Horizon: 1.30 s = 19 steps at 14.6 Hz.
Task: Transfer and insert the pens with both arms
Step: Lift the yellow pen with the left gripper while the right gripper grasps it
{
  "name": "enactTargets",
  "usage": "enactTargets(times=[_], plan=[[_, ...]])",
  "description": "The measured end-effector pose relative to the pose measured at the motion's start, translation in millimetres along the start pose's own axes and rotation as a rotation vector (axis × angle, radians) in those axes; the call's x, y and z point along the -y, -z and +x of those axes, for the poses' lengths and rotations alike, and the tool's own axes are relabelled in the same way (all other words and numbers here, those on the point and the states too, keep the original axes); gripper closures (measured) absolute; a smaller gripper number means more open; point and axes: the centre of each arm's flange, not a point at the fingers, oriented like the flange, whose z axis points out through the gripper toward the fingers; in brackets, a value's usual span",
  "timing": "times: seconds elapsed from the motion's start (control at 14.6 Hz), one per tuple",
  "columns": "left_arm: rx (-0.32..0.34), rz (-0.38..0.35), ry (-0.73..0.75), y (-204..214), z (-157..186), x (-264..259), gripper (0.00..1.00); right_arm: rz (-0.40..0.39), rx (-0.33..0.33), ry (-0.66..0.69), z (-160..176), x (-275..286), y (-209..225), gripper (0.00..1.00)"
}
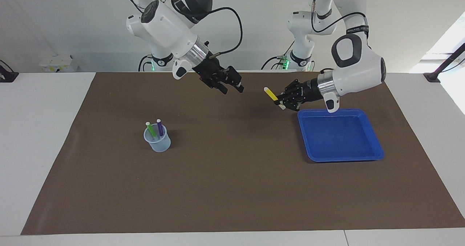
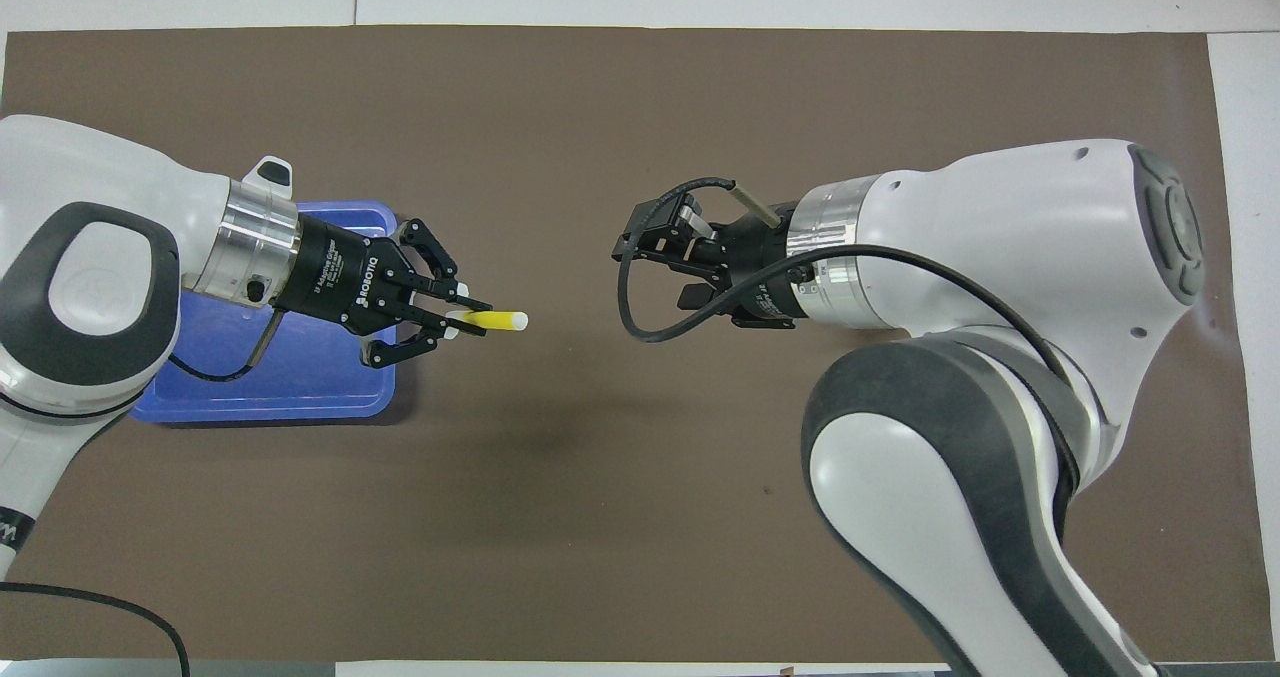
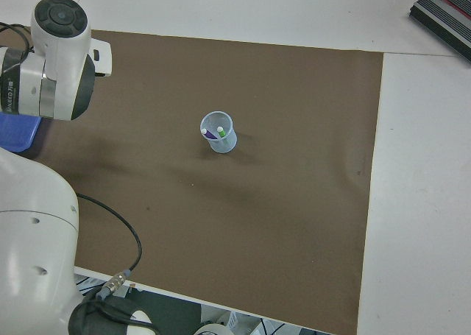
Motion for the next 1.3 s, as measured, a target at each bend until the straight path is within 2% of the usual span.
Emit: enactTargets(times=[0.27, 0.48, 0.82, 1.17, 1.3], plan=[[-0.001, -0.078, 0.020, -23.5, -28.3, 23.3, 0.83, 0.019, 0.000, 0.048, -33.0, 19.0, -21.1, 0.20], [0.010, -0.107, 0.042, -24.4, -38.5, 33.6, 0.83, 0.012, 0.008, 0.051, -37.0, 17.5, -26.5, 0.22], [0.046, -0.149, 0.082, -19.5, -39.0, 35.6, 0.83, -0.006, 0.029, 0.064, -51.8, 14.9, -37.5, 0.28], [0.049, -0.157, 0.090, -19.2, -38.6, 37.6, 0.83, -0.009, 0.032, 0.064, -53.6, 13.8, -37.1, 0.34], [0.053, -0.159, 0.091, -18.4, -39.6, 38.0, 0.83, -0.010, 0.033, 0.064, -53.7, 13.6, -37.3, 0.39]])
